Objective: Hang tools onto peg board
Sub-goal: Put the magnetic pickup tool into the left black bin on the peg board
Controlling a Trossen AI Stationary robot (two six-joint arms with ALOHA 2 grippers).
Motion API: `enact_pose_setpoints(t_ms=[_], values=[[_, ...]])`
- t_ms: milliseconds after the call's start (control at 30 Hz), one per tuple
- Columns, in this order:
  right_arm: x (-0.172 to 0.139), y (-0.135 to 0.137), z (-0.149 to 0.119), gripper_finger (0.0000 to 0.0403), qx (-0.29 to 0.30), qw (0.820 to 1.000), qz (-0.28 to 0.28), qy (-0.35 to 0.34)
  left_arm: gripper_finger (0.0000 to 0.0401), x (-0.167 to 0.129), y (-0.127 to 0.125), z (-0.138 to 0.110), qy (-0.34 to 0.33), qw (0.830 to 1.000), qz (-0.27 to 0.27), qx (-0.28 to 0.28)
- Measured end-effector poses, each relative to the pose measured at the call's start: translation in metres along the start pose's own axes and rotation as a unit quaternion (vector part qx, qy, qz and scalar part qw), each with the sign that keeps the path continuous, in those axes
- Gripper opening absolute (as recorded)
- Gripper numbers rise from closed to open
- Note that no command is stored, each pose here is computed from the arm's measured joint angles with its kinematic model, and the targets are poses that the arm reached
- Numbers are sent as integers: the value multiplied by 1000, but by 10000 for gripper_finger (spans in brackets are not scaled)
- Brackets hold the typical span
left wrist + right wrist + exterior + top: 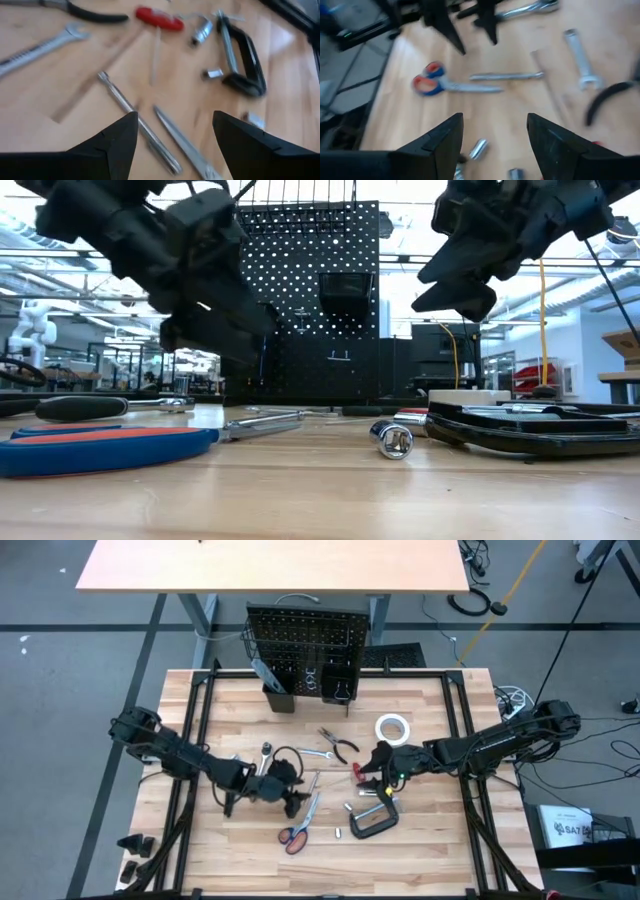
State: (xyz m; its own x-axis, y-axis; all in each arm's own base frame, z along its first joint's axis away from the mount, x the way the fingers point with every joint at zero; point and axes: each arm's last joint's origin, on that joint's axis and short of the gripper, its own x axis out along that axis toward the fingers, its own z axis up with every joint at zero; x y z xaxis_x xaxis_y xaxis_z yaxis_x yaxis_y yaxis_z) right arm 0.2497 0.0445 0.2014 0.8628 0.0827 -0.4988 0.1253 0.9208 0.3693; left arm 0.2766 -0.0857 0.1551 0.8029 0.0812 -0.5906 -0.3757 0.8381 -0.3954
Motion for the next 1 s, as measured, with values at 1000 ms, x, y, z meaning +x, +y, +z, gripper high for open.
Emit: enact_pose_setpoints(t_ms=[1000], values=[[3, -4, -6, 212, 59, 998, -31, 18, 257, 56, -1, 3, 14, 979, 199, -26]])
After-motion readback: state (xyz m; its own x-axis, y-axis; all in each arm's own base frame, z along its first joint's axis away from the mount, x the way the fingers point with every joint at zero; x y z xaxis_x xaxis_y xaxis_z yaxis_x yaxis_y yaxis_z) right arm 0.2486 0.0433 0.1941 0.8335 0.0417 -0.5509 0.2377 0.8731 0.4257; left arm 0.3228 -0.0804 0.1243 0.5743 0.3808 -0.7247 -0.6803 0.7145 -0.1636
